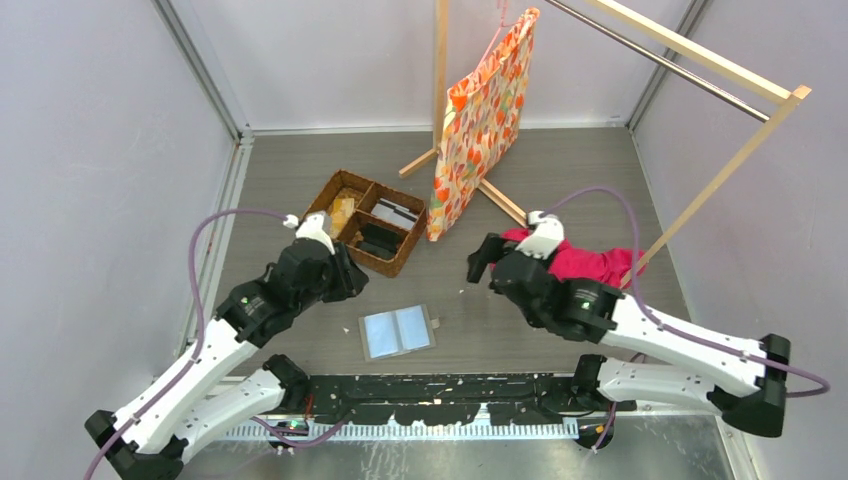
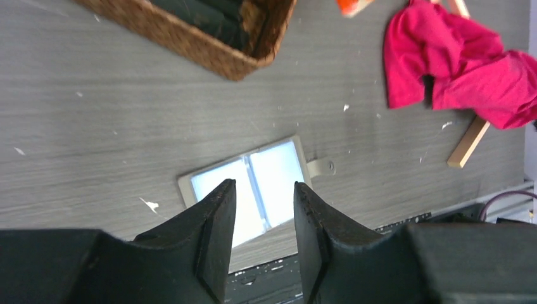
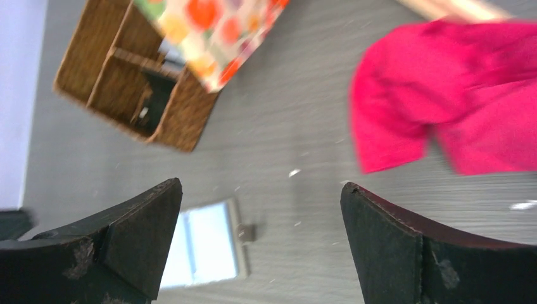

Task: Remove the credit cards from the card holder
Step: Reset both arms

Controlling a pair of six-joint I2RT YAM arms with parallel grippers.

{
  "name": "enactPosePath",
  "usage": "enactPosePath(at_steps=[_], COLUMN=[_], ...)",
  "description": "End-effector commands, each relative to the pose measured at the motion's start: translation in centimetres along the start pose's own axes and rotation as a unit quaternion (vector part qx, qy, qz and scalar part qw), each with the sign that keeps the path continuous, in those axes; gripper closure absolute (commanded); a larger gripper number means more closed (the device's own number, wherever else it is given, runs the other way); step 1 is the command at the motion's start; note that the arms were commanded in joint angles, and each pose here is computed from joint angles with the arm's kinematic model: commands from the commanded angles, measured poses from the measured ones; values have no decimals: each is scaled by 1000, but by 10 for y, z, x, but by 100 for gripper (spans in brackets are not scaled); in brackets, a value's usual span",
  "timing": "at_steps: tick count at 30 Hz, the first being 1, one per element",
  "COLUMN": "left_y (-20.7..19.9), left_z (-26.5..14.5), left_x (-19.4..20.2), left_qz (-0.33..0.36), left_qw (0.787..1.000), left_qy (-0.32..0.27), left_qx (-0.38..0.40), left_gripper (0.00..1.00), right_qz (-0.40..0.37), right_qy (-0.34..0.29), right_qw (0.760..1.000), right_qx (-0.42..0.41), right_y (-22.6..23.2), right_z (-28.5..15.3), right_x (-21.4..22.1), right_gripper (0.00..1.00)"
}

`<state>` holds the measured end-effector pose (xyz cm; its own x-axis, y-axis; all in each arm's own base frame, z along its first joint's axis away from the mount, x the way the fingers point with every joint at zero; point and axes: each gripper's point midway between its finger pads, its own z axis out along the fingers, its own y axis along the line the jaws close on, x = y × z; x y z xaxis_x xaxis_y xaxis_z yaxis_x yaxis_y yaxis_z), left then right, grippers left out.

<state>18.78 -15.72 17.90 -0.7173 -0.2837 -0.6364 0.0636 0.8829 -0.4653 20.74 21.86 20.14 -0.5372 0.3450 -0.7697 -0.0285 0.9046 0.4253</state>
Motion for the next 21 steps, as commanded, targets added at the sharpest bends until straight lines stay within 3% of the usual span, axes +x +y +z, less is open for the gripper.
enactPosePath(at_steps=[1,7,21], left_y=[15,19,24], left_z=[-27,-41,-42], left_x=[-34,-54,-46], left_qz=[73,89,67], left_qw=[995,990,992], left_qy=[-39,-66,-83], left_qx=[-61,-87,-69], left_gripper=[60,59,58], right_qz=[-37,-18,21], right_qy=[-125,-157,-161], right_qw=[981,974,973], right_qx=[144,164,163], right_y=[-73,-103,-129], right_z=[-33,-56,-63], right_x=[-62,-76,-65], right_gripper=[0,0,0])
